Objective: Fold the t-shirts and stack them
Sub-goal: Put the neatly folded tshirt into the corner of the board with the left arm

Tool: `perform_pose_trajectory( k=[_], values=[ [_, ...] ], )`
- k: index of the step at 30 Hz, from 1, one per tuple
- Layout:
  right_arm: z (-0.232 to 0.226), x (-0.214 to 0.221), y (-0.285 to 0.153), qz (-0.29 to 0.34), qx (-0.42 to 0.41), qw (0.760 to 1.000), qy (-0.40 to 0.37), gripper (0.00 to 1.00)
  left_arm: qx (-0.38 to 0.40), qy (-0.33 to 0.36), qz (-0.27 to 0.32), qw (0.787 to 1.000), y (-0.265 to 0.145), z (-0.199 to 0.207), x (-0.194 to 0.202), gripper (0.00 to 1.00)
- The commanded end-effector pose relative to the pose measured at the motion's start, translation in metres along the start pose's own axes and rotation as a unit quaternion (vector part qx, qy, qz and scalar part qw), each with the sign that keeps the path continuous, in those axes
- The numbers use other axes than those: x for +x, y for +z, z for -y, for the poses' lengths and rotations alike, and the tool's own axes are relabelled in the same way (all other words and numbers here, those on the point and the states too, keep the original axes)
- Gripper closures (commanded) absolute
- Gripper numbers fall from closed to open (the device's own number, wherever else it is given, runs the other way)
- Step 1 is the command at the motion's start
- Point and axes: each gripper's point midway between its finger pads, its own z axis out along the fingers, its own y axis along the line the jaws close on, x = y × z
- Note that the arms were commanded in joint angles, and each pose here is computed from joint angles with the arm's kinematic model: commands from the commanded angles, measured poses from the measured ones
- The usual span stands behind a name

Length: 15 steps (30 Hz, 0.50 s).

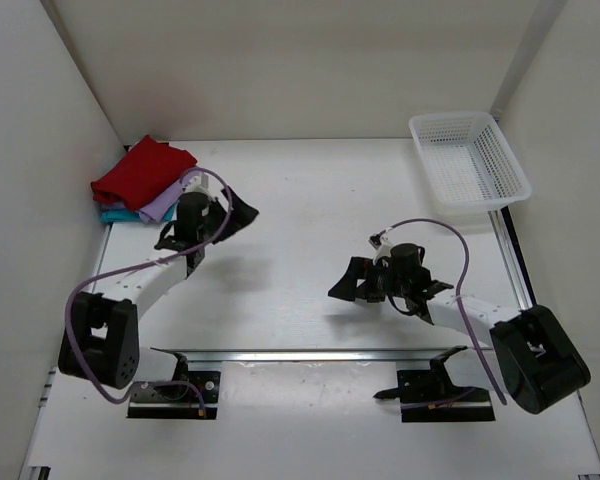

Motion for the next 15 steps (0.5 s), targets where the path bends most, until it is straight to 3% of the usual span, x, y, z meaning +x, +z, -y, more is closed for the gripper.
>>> perform_pose_trajectory(
  k=[1, 6, 15],
  values=[
    [-0.003, -0.002, -0.006, 0.027, 0.006, 0.999, -0.031, 0.01, -0.014, 0.062, -0.052, 0.997, -0.019, -0.010, 0.044, 0.01],
    [-0.008, 0.000, -0.015, 0.045, -0.007, 0.998, -0.046, 0.01, 0.013, 0.085, -0.100, 0.991, -0.048, -0.014, 0.099, 0.02],
    [-0.009, 0.009, -0.017, 0.045, -0.017, 0.997, -0.054, 0.01, -0.004, 0.124, -0.125, 0.984, -0.077, -0.028, 0.127, 0.02]
  ],
)
